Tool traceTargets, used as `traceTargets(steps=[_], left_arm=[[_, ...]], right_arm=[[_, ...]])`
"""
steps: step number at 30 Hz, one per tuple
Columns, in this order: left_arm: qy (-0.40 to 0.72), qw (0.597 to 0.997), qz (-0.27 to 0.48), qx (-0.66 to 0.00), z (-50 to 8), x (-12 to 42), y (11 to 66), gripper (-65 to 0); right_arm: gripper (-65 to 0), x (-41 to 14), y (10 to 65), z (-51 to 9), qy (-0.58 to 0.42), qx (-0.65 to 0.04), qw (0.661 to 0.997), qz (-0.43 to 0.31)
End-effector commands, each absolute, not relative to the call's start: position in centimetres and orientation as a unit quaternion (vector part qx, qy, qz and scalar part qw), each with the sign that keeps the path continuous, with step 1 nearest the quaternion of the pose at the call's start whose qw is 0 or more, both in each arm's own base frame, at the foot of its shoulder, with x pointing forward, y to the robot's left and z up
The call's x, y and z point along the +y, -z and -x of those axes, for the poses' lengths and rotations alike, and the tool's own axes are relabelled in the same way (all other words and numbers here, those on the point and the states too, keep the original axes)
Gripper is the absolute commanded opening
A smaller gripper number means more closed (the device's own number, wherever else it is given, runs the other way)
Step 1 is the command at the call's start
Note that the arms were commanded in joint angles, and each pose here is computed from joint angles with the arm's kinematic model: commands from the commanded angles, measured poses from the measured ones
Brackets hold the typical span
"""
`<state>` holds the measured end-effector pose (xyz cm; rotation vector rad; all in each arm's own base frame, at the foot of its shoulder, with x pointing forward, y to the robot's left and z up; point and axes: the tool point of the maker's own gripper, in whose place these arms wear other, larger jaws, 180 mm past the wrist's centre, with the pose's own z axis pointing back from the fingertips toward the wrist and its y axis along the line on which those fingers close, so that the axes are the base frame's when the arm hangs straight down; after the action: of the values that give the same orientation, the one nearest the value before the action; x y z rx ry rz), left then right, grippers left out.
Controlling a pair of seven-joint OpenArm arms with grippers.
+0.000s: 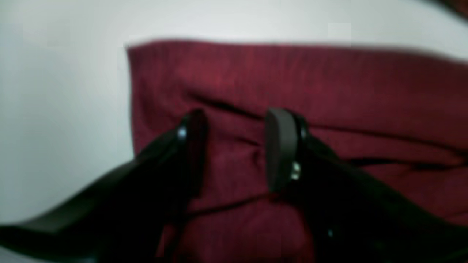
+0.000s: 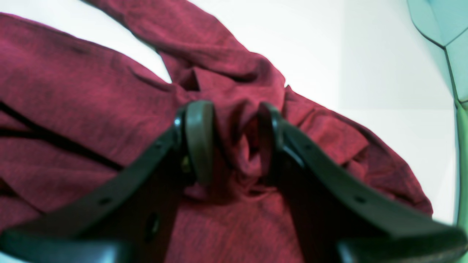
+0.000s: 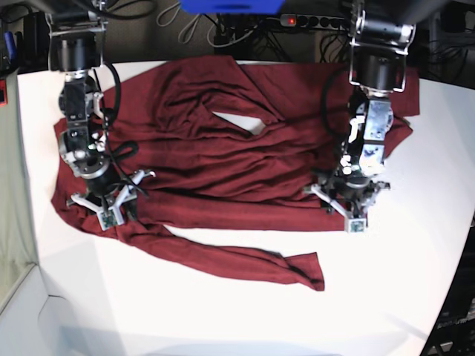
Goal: Layout the t-shirt on the table in an organized manner, then fold the t-shirt properly
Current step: 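Drag both shirt side edges with both grippers toward the collar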
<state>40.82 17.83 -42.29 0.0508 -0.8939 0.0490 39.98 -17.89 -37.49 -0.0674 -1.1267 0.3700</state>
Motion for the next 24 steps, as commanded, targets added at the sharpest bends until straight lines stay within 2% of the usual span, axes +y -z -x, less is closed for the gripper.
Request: traceTargets(steps=[1,8,12,19,24], left_arm=[[-0.023,0.894,-0.043,-0.446,-42.2,19.3,41.2,-38.9],[-0.039,0.876,-0.077,-0.475,-44.3,22.5,44.4,-38.9],[-0.046,0.862,-0.092,-0.497,-46.0,23.9,44.1,-38.9],[-0.054,0.836,-0.111,-0.534,-48.9,26.1,40.8,-38.8],[-0.059,0.824,-0.121,-0.551,-50.1,27.6,38.7,-38.8]], right_arm=[[-43.3,-18.3,35.3,-41.2,-0.171,-0.559,0.810,0.039],[-43.3,-18.3,35.7,-40.9,-0.172,-0.555,0.813,0.039],[-43.3,-18.3,35.8,-40.8,-0.172,-0.554,0.814,0.039],[-43.3,-18.8,37.7,-40.5,-0.166,-0.533,0.829,0.036],[-43.3,-19.0,36.4,-41.6,-0.162,-0.546,0.821,0.040]])
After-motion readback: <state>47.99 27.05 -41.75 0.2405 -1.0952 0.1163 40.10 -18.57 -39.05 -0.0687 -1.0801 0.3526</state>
